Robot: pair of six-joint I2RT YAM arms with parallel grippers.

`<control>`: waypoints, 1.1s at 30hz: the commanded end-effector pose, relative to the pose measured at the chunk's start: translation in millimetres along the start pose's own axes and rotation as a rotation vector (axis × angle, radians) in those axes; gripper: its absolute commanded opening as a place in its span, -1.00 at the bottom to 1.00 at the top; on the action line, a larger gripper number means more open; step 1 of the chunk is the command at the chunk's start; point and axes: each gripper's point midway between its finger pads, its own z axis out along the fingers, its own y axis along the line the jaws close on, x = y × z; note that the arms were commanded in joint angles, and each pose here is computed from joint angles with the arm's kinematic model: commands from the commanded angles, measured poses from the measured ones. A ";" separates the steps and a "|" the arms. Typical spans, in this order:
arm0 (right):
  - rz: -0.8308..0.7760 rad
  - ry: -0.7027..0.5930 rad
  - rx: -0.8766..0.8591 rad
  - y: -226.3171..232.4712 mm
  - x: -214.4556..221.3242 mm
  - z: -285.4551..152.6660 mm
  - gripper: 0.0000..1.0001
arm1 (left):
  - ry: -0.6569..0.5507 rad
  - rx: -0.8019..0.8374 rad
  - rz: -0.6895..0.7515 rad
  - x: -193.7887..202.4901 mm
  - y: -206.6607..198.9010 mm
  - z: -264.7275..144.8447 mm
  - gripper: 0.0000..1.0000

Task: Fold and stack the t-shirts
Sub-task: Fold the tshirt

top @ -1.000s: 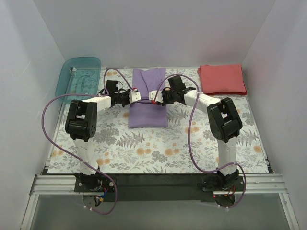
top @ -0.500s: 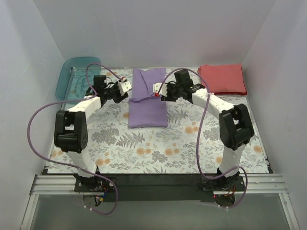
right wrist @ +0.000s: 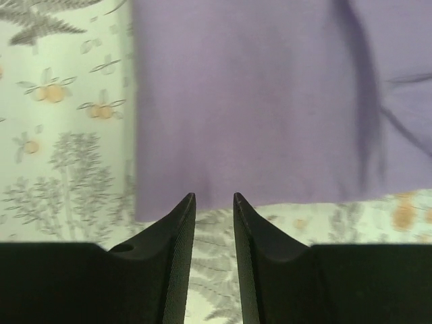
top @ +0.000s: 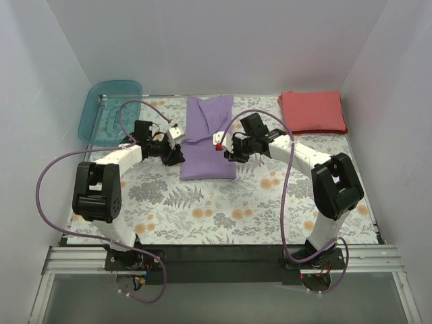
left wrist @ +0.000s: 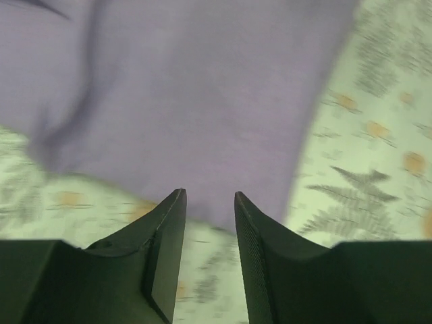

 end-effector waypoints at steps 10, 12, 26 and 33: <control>0.052 0.064 -0.181 74.1 38.4 40.0 -0.26 | 0.069 0.131 0.218 32.5 -83.3 21.1 -0.21; 0.053 0.087 -0.193 82.3 49.0 42.0 -0.24 | 0.086 0.136 0.237 39.9 -84.1 22.8 -0.20; 0.006 0.218 -0.149 94.0 80.9 45.6 -0.54 | 0.233 0.102 0.341 93.1 -80.8 25.0 -0.39; 0.001 0.216 -0.084 77.3 68.1 35.1 -0.97 | 0.186 0.076 0.377 69.1 -74.5 21.8 -1.00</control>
